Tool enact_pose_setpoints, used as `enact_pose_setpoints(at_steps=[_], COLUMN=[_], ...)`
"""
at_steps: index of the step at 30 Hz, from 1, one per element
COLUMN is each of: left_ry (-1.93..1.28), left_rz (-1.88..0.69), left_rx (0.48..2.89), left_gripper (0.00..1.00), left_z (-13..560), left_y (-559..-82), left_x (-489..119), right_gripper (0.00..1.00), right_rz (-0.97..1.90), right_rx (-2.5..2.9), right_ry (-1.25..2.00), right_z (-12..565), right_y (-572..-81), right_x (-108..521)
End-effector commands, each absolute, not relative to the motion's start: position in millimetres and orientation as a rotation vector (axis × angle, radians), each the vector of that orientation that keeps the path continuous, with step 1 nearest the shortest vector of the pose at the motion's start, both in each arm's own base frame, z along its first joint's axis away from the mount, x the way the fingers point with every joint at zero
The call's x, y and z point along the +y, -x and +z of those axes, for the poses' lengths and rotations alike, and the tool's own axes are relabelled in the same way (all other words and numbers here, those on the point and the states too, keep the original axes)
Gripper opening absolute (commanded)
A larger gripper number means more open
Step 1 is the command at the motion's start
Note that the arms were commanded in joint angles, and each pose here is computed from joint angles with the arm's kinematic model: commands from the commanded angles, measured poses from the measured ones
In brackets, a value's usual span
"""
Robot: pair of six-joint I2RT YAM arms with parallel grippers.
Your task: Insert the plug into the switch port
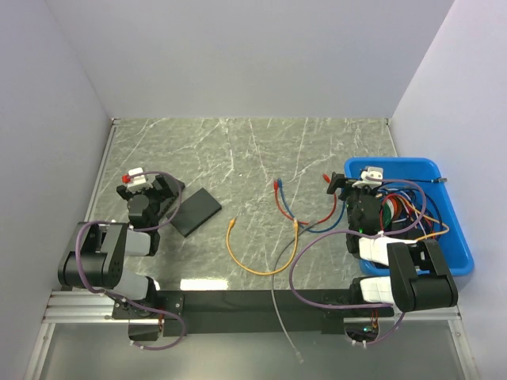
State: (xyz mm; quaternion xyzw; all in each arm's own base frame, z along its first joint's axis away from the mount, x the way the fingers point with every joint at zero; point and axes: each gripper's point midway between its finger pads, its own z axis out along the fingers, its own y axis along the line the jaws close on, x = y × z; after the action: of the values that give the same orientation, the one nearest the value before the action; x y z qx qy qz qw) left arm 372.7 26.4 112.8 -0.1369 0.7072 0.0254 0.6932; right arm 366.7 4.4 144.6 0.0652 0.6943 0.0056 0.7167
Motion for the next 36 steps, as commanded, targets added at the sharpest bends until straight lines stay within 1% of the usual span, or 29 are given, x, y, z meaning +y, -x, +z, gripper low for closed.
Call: enact_pose_setpoints(at_steps=[1,10,11,13,14,16,17,19,20,21,22,24,25,26,29,32,35,36], left_ry=[0.326,0.327,0.326,0.328,0.326,0.326,0.326,0.326,0.327,0.327,0.328,0.326,0.326,0.327,0.326,0.327,0.327,0.326], left_rz=[0.050,0.049,0.051,0.050,0.051,0.051,0.051,0.050,0.052,0.051,0.050,0.051,0.050,0.051,0.047,0.049,0.049,0.048], left_rx=[1.525,1.525,1.528,1.524,1.526,1.528,1.526,1.525,1.526,1.525,1.524,1.528,1.523,1.522,1.522,1.524,1.524,1.525], left_gripper=[0.99,0.99,0.99,0.99,0.99,0.99,0.99,0.99,0.99,0.99,0.99,0.99,1.00,0.99,0.99,0.99,0.99,0.99], left_z=[128,128,127,128,127,127,127,128,127,128,128,127,128,129,129,128,128,128], left_y=[-376,-376,-376,-376,-376,-376,-376,-376,-376,-377,-377,-377,-377,-377,-377,-376,-377,-378], left_x=[29,29,29,29,29,29,29,29,29,29,29,29,29,29,28,29,29,29], right_gripper=[1.00,1.00,1.00,1.00,1.00,1.00,1.00,1.00,1.00,1.00,1.00,1.00,1.00,1.00,1.00,1.00,1.00,1.00], right_rz=[0.010,-0.006,-0.084,-0.121,-0.111,-0.092,-0.010,0.148,0.233,0.331,0.448,0.609,0.703,0.817,1.022,1.139,1.134,1.111], right_rx=[1.554,1.544,1.517,1.538,1.529,1.580,1.527,1.591,1.579,1.593,1.639,1.621,1.611,1.552,1.507,1.503,1.501,1.590], right_ry=[-0.139,-0.170,-0.274,-0.357,-0.343,-0.263,-0.326,-0.309,-0.272,-0.266,-0.188,-0.151,-0.096,-0.127,-0.159,-0.252,-0.066,-0.077], right_z=[140,142,147,150,166,177,199,209,225,231,230,241,236,251,250,233,236,220], right_y=[-366,-365,-362,-363,-365,-369,-366,-361,-354,-350,-341,-322,-309,-295,-265,-250,-233,-233], right_x=[4,0,-18,-25,-22,-9,-3,20,34,48,71,93,107,115,131,133,146,147])
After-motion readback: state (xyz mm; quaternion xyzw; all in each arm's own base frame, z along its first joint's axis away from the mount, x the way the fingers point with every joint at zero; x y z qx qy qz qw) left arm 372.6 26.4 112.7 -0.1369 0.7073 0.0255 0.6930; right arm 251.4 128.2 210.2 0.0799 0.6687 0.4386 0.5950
